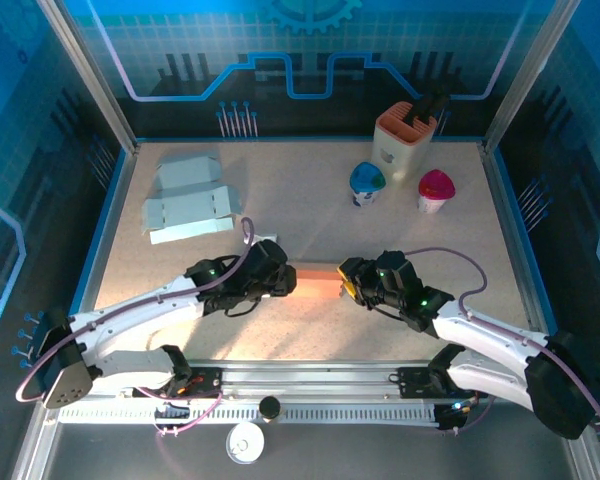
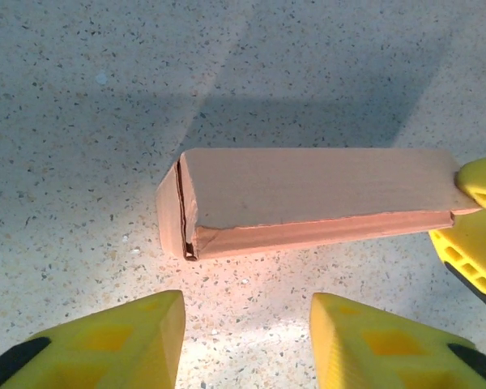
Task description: Fold the paper box
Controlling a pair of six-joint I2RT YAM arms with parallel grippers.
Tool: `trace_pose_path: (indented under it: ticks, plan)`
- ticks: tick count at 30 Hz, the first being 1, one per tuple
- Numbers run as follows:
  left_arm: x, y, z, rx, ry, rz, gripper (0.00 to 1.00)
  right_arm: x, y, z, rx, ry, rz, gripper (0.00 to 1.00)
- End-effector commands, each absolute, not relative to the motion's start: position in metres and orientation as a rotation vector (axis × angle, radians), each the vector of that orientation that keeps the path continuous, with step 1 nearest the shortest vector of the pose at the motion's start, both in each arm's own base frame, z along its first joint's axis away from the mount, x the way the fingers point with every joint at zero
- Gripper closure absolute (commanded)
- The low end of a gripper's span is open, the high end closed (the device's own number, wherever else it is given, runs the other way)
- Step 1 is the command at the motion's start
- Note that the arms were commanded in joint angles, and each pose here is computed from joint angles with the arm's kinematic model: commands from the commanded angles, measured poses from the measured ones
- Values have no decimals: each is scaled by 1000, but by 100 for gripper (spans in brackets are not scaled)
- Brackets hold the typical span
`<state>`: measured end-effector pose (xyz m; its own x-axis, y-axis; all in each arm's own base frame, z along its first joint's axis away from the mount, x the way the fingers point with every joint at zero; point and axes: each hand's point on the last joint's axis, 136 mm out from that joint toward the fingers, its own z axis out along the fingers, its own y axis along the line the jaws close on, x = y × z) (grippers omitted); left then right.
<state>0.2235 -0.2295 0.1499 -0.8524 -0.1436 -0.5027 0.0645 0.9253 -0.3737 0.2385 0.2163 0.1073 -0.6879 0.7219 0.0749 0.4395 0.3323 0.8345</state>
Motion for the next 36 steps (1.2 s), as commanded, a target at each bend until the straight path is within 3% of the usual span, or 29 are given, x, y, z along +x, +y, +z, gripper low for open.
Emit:
trace_pose_path:
  ticks: [1, 11, 24, 36]
  plan:
    - [224, -229, 151, -96, 2534, -564, 51, 235, 212, 92, 1041, 2345, 1224, 53]
    - [247, -217, 140, -244, 2533, -705, 48, 233, 212, 85, 1040, 2365, 1210, 57]
    - [249, -211, 112, -268, 2579, -672, 66, 230, 209, 77, 1045, 2386, 1184, 61]
    - [246, -204, 92, -272, 2614, -619, 71, 230, 207, 64, 1049, 2427, 1154, 65]
